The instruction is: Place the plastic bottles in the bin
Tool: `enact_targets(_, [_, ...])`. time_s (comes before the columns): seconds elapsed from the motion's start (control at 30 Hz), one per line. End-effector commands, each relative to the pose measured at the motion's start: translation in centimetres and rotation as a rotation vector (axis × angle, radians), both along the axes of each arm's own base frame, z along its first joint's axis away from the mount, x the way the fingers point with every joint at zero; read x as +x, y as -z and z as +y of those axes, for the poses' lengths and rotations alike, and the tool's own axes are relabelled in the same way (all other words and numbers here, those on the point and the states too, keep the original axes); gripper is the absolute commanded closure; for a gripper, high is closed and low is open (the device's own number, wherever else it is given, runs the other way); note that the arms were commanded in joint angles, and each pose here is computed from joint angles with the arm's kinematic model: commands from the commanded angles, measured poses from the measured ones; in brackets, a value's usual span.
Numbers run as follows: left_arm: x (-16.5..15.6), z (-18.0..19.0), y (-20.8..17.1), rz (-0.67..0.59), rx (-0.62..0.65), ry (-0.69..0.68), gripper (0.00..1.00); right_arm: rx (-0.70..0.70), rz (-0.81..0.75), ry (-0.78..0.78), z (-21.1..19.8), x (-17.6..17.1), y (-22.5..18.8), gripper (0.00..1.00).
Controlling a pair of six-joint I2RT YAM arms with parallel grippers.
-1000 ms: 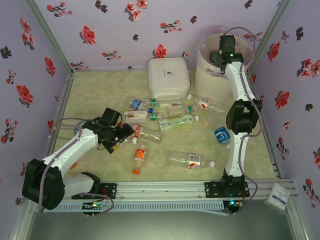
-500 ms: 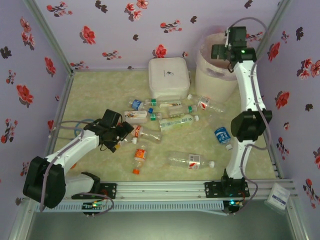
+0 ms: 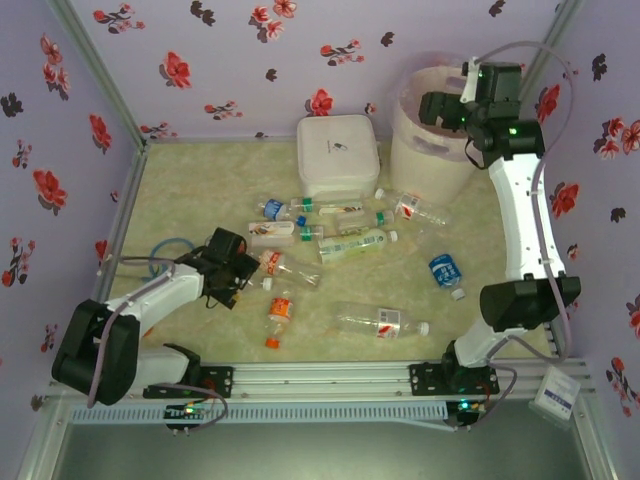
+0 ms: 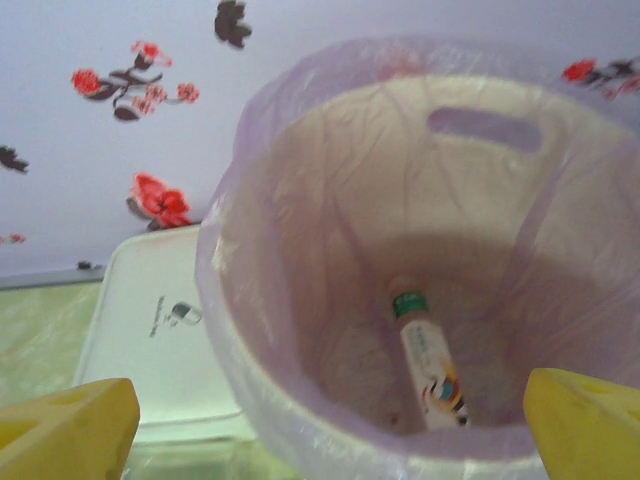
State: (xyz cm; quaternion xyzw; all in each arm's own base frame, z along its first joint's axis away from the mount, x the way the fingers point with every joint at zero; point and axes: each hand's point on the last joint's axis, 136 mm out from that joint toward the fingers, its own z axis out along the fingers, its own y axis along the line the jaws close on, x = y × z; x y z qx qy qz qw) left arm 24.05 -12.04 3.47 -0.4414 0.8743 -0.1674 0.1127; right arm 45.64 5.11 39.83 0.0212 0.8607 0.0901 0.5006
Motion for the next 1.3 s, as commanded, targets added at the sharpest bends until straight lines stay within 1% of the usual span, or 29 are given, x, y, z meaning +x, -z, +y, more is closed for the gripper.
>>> enact_targets(0.0, [-0.1, 1.1, 0.5, -0.002, 0.022, -0.078, 0.24, 0.107, -0.002, -0.039, 1.5, -1.8, -0.3, 0.01])
enact_targets(0.07, [-0.1, 1.4, 0.3, -0.016, 0.019, -0.095, 0.27, 0.127, 0.007, -0.035, 1.5, -2.6, 0.4, 0.01])
enact_targets(0.17, [-0.1, 1.7, -0.7, -0.024, 0.045, -0.080, 0.29, 0.131, 0.023, -0.027, 1.3, -3.7, 1.1, 0.01])
enact_targets(0.27, [0.1, 1.9, -2.3, -0.050, 0.067, -0.055, 0.33, 0.139, 0.042, -0.076, 2.1, -4.6, 1.5, 0.01])
enact_targets(0.4, [1.6, 2.5, -5.8, -0.155, 0.106, -0.037, 0.39, 0.206, 0.027, -0.153, 3.6, -5.6, 0.9, 0.01])
enact_targets(0.5, [3.9, 2.0, -8.9, -0.262, 0.116, 0.018, 0.45, 0.279, 0.013, -0.201, 4.7, -7.1, 0.4, 0.01])
enact_targets(0.6, [6.6, 0.4, -12.2, -0.328, 0.138, 0.159, 0.49, 0.350, 0.032, -0.260, 5.9, -9.0, 0.4, 0.02])
enact_targets(0.67, [8.9, -2.0, -14.8, -0.393, 0.127, 0.312, 0.50, 0.412, 0.061, -0.319, 7.0, -10.1, 0.6, 0.03])
enact_targets(0.7, [9.8, -3.4, -15.8, -0.428, 0.108, 0.379, 0.50, 0.446, 0.076, -0.349, 7.6, -10.5, 0.7, 0.03])
enact_targets(0.77, [11.5, -6.8, -17.9, -0.533, 0.023, 0.539, 0.53, 0.520, 0.101, -0.406, 9.0, -11.2, 0.9, 0.05])
enact_targets(0.83, [12.5, -9.9, -19.7, -0.635, -0.074, 0.664, 0.59, 0.552, 0.120, -0.430, 10.1, -11.5, 1.2, 0.07])
enact_targets(0.87, [12.7, -11.4, -20.5, -0.685, -0.129, 0.727, 0.65, 0.552, 0.134, -0.430, 10.5, -11.5, 1.7, 0.07])
enact_targets(0.9, [12.8, -12.4, -20.9, -0.719, -0.160, 0.770, 0.67, 0.544, 0.141, -0.437, 11.0, -11.6, 2.0, 0.08])
enact_targets(0.93, [13.0, -13.1, -21.0, -0.740, -0.175, 0.796, 0.69, 0.538, 0.150, -0.440, 11.5, -11.5, 2.5, 0.08])
enact_targets(1.03, [13.1, -14.4, -20.4, -0.755, -0.180, 0.857, 0.77, 0.529, 0.184, -0.438, 12.8, -10.6, 4.2, 0.10])
enact_targets(1.17, [11.3, -16.8, -20.5, -0.800, -0.183, 1.014, 0.82, 0.575, 0.200, -0.508, 16.4, -9.7, 5.0, 0.12])
enact_targets(1.27, [9.7, -18.0, -20.2, -0.824, -0.183, 1.106, 0.84, 0.627, 0.236, -0.566, 19.2, -8.8, 5.9, 0.19])
